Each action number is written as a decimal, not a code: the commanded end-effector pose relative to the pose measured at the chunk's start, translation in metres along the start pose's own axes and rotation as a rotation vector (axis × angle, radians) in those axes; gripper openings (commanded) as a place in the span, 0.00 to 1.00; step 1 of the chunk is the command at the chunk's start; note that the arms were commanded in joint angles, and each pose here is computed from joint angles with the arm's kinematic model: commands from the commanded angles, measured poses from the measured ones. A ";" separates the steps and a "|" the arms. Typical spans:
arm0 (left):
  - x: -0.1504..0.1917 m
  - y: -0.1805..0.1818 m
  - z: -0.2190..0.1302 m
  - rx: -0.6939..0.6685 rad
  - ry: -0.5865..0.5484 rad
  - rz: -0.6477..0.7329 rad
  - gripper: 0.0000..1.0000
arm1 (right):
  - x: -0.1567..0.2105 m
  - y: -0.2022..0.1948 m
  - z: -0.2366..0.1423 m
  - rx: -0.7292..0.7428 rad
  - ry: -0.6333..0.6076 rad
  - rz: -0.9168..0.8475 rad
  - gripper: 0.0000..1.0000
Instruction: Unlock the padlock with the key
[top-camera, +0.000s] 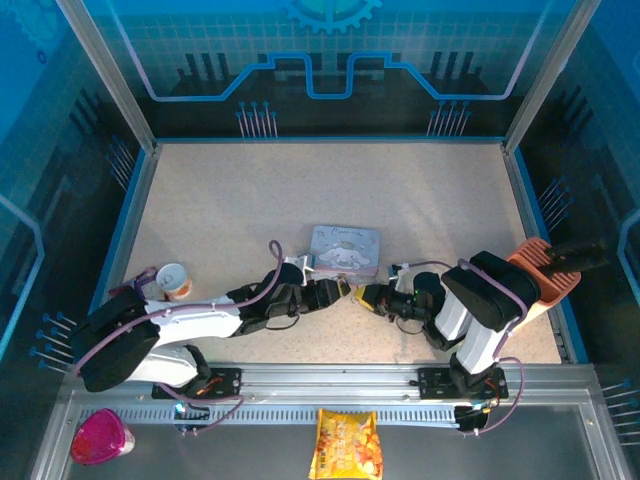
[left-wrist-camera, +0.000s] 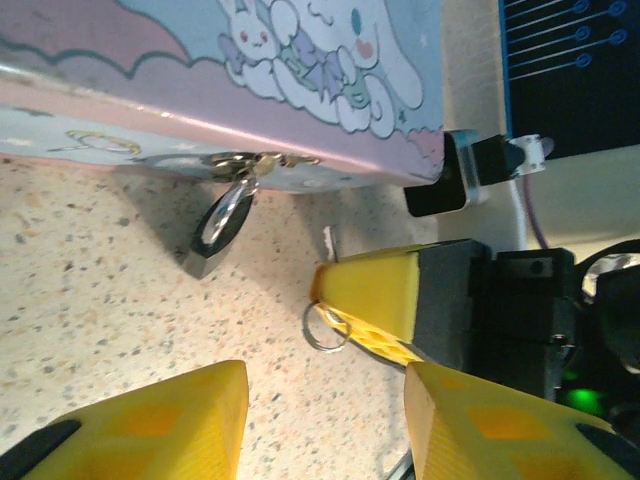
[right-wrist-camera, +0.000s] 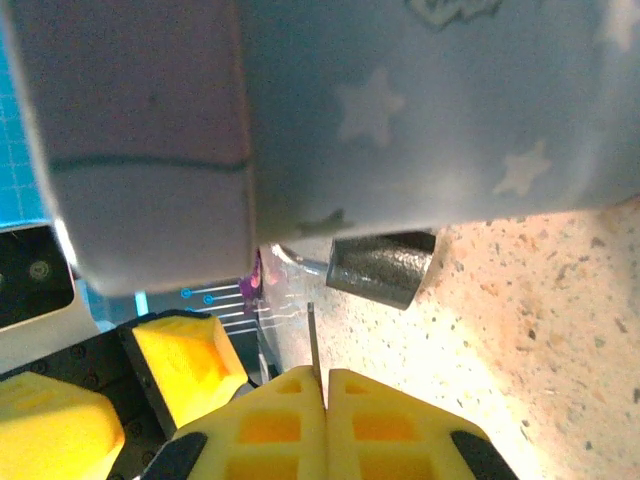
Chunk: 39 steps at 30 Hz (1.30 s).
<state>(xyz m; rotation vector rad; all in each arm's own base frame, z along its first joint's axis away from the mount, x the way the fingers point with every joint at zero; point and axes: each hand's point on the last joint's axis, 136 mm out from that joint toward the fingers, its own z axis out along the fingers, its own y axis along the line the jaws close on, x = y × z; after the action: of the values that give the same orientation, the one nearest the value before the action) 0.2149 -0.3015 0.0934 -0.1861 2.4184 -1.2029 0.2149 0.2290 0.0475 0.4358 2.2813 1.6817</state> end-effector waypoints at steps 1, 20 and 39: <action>-0.001 -0.007 -0.007 0.003 0.004 0.084 0.48 | 0.008 0.008 -0.003 -0.026 0.031 -0.101 0.00; -0.021 -0.104 -0.050 0.338 -0.035 0.201 0.54 | 0.035 0.074 -0.032 0.126 0.108 -0.732 0.00; -0.012 -0.087 -0.027 0.148 0.004 0.209 0.46 | 0.040 0.110 -0.022 0.115 0.019 -0.944 0.00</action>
<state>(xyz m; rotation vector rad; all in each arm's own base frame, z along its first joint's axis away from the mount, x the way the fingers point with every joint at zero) 0.2030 -0.3346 0.1826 0.1377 2.2615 -1.3348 0.1706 0.2531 0.1396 -0.5672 2.1266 1.0936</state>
